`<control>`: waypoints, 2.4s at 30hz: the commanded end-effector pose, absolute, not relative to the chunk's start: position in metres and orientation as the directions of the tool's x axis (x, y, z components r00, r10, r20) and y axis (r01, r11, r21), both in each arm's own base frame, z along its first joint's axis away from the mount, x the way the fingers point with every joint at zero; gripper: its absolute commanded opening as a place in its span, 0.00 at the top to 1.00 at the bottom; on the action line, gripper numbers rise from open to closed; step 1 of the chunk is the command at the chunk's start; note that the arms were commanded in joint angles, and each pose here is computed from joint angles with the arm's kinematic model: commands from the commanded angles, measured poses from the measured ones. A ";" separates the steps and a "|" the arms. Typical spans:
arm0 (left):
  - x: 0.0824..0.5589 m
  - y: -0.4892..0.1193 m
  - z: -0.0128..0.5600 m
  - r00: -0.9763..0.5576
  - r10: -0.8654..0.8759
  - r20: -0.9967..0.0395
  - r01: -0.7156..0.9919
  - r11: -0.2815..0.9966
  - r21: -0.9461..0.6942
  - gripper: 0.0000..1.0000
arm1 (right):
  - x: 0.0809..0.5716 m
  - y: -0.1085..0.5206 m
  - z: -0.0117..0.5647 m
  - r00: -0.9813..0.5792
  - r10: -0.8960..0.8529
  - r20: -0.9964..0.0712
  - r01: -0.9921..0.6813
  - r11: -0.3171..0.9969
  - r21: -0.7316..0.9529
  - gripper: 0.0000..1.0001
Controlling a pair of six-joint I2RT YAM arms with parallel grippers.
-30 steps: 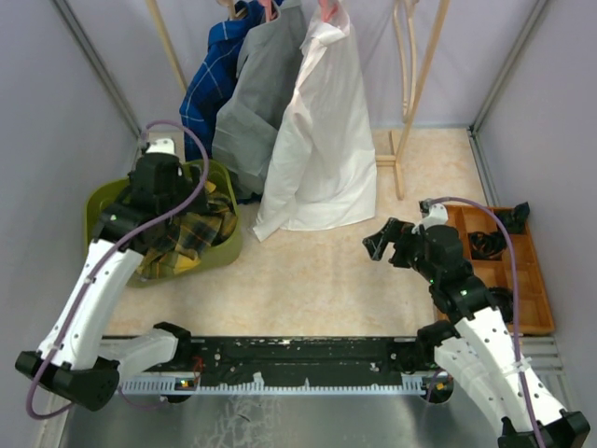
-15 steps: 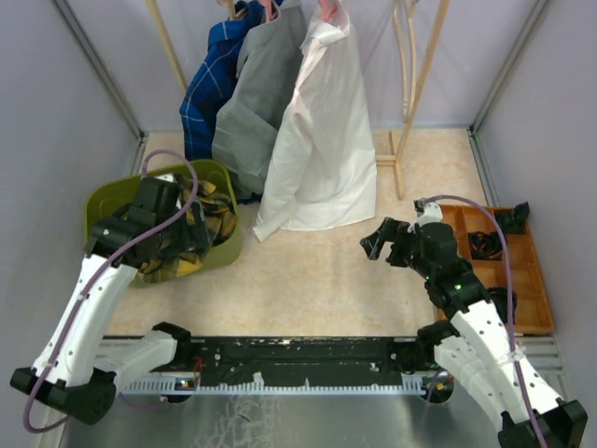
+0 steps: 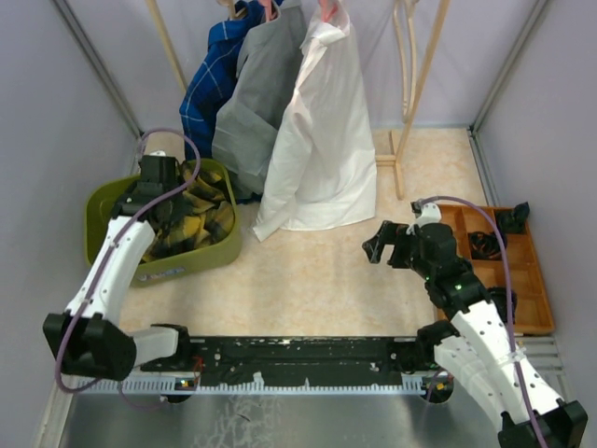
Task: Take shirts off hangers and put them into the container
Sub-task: Place the shirt in the bin.
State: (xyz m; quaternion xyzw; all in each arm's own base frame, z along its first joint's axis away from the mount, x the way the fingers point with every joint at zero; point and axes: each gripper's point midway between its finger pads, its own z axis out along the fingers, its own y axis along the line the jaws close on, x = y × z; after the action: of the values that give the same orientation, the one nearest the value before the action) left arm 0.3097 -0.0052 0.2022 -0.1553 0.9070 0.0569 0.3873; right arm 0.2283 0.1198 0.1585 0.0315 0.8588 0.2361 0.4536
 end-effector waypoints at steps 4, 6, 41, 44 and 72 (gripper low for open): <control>0.343 -0.018 0.148 -0.661 -0.329 -0.674 -0.329 0.935 -0.134 1.00 | 0.230 0.113 0.180 -0.511 0.262 -0.819 -0.187 0.896 0.403 0.01; 0.334 -0.033 0.116 -0.718 -0.365 -0.592 -0.322 0.929 -0.182 1.00 | 0.229 0.116 0.180 -0.514 0.273 -0.813 -0.189 0.889 0.417 0.01; 0.357 -0.072 0.079 -0.757 -0.463 -0.461 -0.314 0.876 -0.365 0.43 | 0.232 0.117 0.201 -0.493 0.263 -0.830 -0.213 0.888 0.408 0.01; 0.341 -0.072 0.050 -0.791 -0.460 -0.403 -0.337 0.877 -0.342 0.42 | 0.230 0.115 0.197 -0.494 0.270 -0.827 -0.203 0.889 0.411 0.01; 0.263 0.022 0.183 -0.470 -0.516 -0.716 -0.561 0.801 -0.209 0.00 | 0.238 0.121 0.224 -0.470 0.295 -0.832 -0.221 0.873 0.434 0.01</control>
State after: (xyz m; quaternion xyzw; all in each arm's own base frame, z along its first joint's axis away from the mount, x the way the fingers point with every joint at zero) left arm 0.2732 0.0063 0.2277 -0.2864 0.8406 -0.0147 0.4595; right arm 0.2331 0.1221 0.2055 0.0323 0.8323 0.2550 0.4911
